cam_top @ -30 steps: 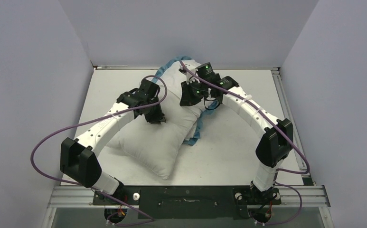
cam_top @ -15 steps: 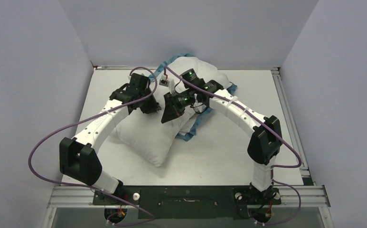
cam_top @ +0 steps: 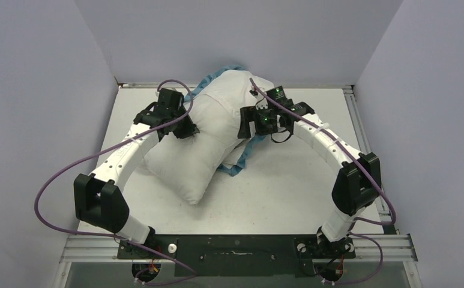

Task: Put the pillow into the pillowcase
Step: Stuff the pillow into the pillowcase.

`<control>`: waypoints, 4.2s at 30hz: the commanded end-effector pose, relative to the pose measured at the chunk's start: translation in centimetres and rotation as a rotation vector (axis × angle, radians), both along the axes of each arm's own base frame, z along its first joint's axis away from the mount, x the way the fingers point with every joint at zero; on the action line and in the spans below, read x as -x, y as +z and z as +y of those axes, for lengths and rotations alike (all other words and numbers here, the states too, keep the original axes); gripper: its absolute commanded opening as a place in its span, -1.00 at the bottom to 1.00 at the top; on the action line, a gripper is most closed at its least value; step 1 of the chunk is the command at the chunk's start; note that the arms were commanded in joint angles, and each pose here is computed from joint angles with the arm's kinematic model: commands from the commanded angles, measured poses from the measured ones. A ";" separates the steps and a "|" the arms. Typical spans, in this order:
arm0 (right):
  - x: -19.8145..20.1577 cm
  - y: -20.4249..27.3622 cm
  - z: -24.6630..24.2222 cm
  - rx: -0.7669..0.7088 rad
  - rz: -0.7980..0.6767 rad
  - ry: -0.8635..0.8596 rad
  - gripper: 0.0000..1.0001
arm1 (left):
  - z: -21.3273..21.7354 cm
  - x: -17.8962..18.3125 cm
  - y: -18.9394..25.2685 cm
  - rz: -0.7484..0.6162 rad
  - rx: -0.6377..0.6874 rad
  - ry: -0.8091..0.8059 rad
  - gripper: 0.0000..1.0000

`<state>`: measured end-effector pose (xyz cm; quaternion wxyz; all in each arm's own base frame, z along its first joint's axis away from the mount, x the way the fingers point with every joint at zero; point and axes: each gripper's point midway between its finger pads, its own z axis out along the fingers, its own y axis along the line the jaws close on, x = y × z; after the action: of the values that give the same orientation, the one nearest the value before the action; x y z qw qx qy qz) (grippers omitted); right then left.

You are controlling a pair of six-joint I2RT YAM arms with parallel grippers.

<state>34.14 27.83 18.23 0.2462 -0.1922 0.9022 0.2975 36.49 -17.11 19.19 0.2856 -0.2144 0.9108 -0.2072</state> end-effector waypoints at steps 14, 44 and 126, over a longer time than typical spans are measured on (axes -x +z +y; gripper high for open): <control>-9.9 -8.4 -2.6 0.297 -0.190 -0.266 -0.12 | -0.9 -2.9 3.7 -0.140 0.097 -0.003 -1.00; -2.0 4.4 8.4 -0.229 -0.042 0.169 -0.90 | -0.5 -3.5 5.7 -0.202 -0.084 -0.001 0.12; -12.5 6.5 -15.0 0.716 -0.427 -0.632 0.06 | -6.1 5.2 -4.7 -0.107 0.185 -0.197 -1.00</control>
<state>46.69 17.29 22.10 0.4010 -0.0854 0.9026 -0.1315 31.10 -22.60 12.90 0.2690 -0.1525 0.9003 -0.3063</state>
